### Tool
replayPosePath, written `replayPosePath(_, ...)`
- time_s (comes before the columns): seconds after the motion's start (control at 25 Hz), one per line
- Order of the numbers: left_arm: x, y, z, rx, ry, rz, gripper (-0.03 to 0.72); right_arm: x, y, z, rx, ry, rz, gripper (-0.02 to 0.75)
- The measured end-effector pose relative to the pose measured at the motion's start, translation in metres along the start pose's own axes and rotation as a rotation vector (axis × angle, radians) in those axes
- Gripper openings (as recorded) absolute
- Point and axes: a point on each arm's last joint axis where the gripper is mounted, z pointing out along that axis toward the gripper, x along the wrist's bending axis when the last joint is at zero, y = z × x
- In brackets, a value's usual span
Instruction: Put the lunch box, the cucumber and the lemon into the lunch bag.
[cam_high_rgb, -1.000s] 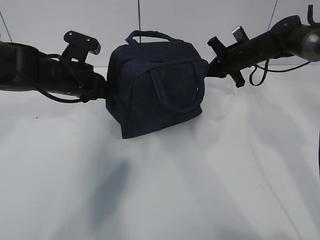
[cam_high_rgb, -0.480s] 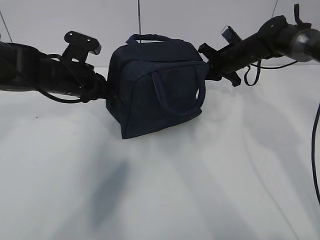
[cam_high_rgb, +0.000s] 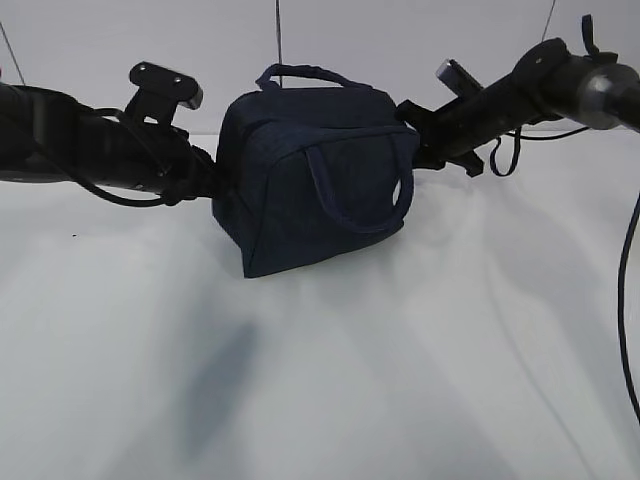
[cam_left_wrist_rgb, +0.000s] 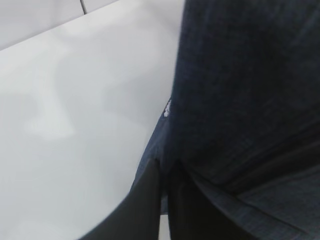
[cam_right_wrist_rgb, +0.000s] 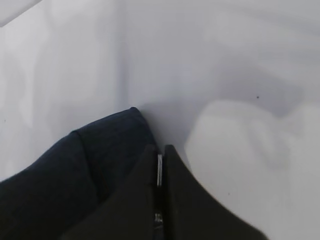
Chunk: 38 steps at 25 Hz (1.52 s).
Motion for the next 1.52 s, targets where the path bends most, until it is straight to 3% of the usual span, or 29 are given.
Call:
replayPosePath(0.24,0.0,0.0,0.0,0.0,0.0,0.0,-0.01,0.003,0.001,0.0,-0.006,0.033,-0.055,0.001)
replayPosePath(0.48,0.0,0.0,0.0,0.0,0.0,0.0,-0.01,0.009,0.0,-0.004,0.011,0.065,-0.223,0.013)
replayPosePath(0.56,0.0,0.0,0.0,0.0,0.0,0.0,-0.01,0.015,0.003,-0.009,0.008,0.076,-0.277,0.074)
replayPosePath(0.72,0.0,0.0,0.0,0.0,0.0,0.0,-0.01,0.031,0.012,-0.024,-0.006,0.102,-0.358,0.269)
replayPosePath(0.92,0.001,0.001,0.0,0.0,0.005,0.0,-0.006,0.049,0.017,-0.049,0.039,0.142,-0.463,0.353)
replayPosePath(1.08,0.002,0.005,0.0,-0.013,0.01,0.002,0.017,0.051,0.027,-0.069,0.017,0.102,-0.558,0.362)
replayPosePath(1.52,0.004,0.016,0.0,-0.041,0.018,0.021,0.17,0.062,0.039,-0.118,-0.037,-0.056,-0.71,0.362)
